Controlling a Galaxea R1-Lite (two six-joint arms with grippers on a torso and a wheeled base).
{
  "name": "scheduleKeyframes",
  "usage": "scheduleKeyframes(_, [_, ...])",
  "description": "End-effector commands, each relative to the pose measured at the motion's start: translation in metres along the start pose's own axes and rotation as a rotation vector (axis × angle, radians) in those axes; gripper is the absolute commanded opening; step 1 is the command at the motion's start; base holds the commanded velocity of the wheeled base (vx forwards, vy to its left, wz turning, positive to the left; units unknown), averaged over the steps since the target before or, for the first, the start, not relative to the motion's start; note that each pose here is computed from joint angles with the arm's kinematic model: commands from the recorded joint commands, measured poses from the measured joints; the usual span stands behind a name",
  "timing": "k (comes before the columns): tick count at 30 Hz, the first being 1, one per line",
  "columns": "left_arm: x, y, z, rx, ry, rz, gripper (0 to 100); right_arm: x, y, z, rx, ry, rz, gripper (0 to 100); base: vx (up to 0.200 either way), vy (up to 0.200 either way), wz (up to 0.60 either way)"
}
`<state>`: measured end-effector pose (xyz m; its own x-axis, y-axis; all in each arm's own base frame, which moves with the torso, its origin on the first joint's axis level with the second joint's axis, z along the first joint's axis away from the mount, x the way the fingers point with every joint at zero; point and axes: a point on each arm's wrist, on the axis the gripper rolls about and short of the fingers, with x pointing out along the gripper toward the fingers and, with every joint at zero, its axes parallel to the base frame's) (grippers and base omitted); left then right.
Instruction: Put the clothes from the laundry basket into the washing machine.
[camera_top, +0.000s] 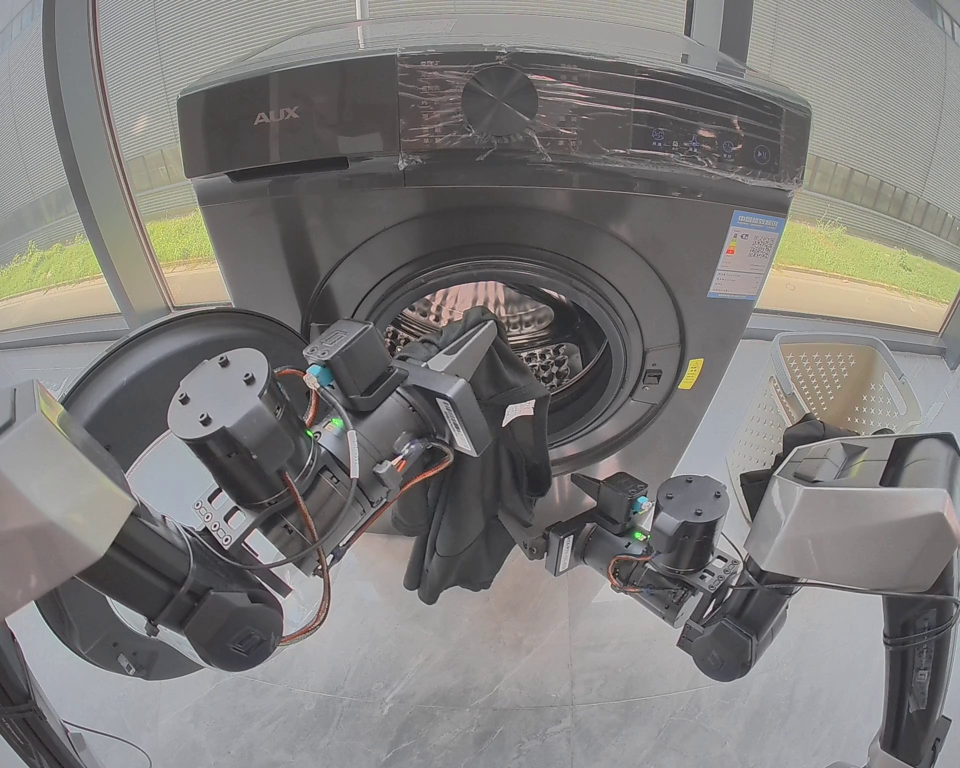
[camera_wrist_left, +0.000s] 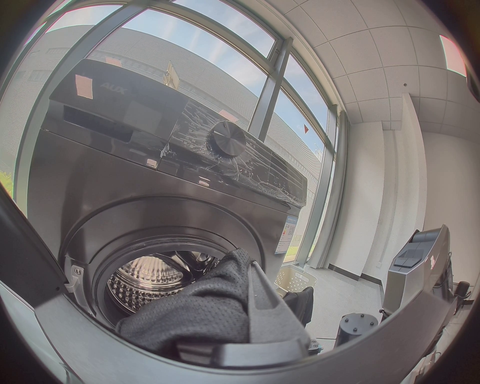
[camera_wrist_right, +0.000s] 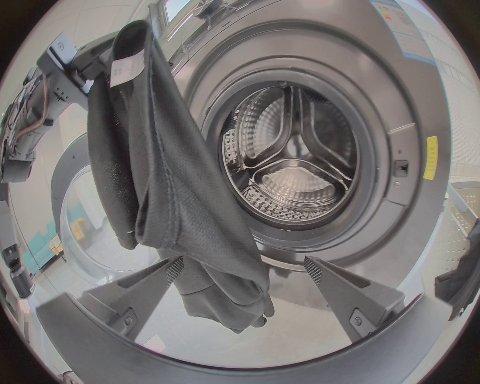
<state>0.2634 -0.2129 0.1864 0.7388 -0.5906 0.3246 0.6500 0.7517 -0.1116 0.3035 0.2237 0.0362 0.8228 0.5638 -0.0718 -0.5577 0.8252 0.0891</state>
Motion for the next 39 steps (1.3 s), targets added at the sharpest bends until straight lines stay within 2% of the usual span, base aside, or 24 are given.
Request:
scheduleKeyframes(1, [0.0, 0.0, 0.0, 0.001, -0.002, 0.0, 0, 0.014, 0.005, -0.014, -0.003, 0.01, 0.037, 100, 0.0, 0.0, 0.0])
scheduleKeyframes(8, [0.0, 0.0, 0.001, 0.003, -0.005, -0.001, 0, 0.027, 0.02, -0.019, -0.006, -0.007, 0.09, 100, 0.0, 0.0, 0.0])
scheduleKeyframes(13, [0.0, -0.001, 0.004, 0.004, -0.013, -0.002, 0, 0.039, 0.017, -0.028, -0.038, -0.014, 0.075, 100, 0.0, 0.0, 0.0])
scheduleKeyframes(20, [0.002, 0.0, 0.007, 0.002, -0.027, 0.004, 0, 0.046, 0.011, -0.032, -0.035, -0.013, 0.046, 100, 0.0, 0.0, 0.0])
scheduleKeyframes(21, [0.002, 0.001, 0.007, 0.003, -0.028, 0.005, 0, 0.045, 0.01, -0.033, -0.037, -0.011, 0.035, 0, 0.0, 0.0, 0.0])
scheduleKeyframes(31, [0.005, 0.006, -0.009, 0.006, 0.012, 0.027, 0, 0.023, 0.025, -0.017, -0.027, -0.023, 0.073, 0, 0.0, 0.0, 0.0])
scheduleKeyframes(32, [0.005, 0.009, -0.017, 0.008, 0.034, 0.037, 0, 0.023, 0.025, -0.017, -0.027, -0.023, 0.073, 0, 0.0, 0.0, 0.0])
scheduleKeyframes(33, [0.005, 0.01, -0.017, 0.01, 0.035, 0.037, 0, 0.009, 0.032, -0.007, -0.017, -0.024, 0.092, 0, 0.0, 0.0, 0.0])
scheduleKeyframes(34, [0.005, 0.017, -0.025, 0.015, 0.059, 0.059, 0, -0.002, 0.037, 0.002, -0.015, -0.025, 0.103, 0, 0.0, 0.0, 0.0])
scheduleKeyframes(39, [0.002, 0.033, -0.049, 0.039, 0.133, 0.103, 0, -0.035, 0.038, 0.021, -0.017, -0.013, 0.117, 0, 0.0, 0.0, 0.0])
